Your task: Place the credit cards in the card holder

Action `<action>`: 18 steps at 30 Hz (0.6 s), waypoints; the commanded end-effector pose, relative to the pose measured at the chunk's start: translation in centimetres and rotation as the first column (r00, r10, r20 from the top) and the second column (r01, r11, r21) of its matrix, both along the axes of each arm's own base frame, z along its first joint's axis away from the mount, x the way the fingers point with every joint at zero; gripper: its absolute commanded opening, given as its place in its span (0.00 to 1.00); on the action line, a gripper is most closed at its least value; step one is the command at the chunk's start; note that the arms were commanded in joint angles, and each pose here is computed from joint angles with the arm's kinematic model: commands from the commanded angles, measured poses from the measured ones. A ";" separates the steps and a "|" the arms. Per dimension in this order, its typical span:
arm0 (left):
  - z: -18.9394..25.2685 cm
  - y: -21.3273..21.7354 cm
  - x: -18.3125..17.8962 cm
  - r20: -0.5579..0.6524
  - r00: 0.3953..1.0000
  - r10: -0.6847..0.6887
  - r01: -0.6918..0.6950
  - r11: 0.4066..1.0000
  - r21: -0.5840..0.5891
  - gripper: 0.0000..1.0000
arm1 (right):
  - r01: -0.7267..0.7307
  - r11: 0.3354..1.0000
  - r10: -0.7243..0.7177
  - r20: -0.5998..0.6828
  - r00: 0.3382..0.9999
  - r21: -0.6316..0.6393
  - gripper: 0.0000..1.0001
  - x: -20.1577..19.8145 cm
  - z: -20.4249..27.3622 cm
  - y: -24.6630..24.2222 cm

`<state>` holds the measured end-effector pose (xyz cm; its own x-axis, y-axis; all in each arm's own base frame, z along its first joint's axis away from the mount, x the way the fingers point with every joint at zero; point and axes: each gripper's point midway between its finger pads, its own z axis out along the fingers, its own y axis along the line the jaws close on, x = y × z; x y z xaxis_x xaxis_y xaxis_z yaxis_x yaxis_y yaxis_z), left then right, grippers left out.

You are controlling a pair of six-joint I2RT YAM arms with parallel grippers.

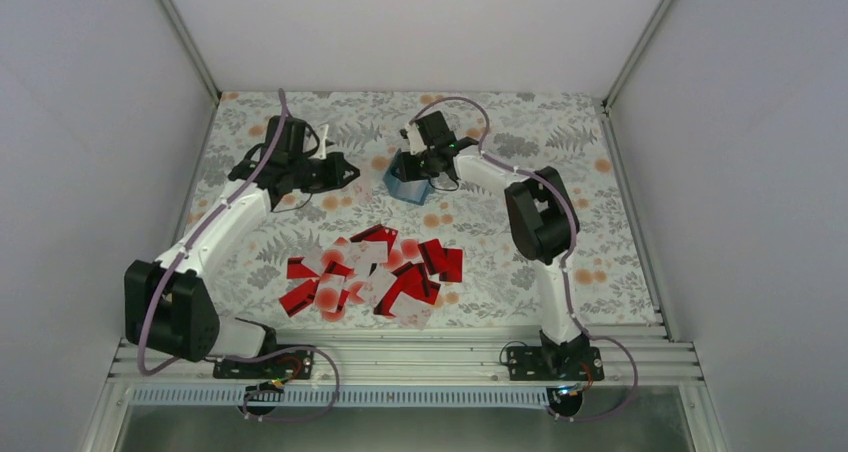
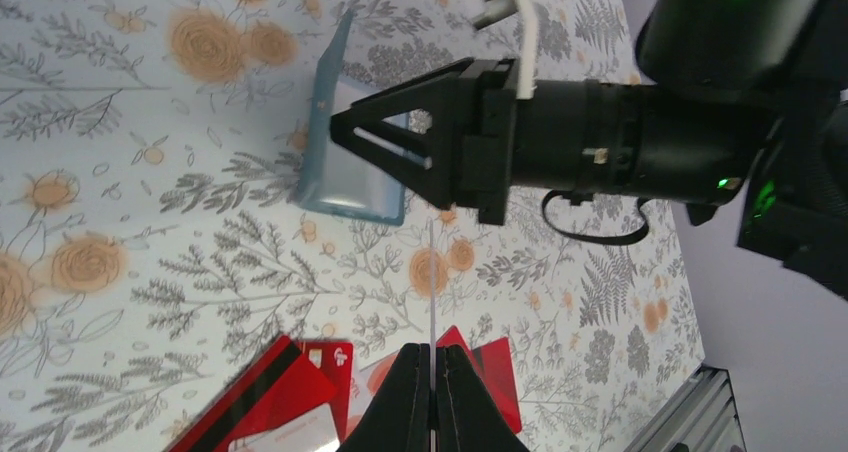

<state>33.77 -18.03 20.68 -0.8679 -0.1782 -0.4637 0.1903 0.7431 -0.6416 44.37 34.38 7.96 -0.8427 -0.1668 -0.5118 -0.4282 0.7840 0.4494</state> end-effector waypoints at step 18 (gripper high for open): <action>-3.4 -3.8 9.7 0.079 0.989 -0.126 0.127 0.992 0.002 0.02 | -0.029 1.000 0.029 0.033 0.999 0.005 0.35 3.9 -0.9 2.3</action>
<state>41.37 -21.13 16.00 -0.8914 -0.1163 -0.4380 0.2306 0.7156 -0.6593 47.63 36.86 6.09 -0.8280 -0.1885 -0.5281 -0.4624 0.7622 0.4530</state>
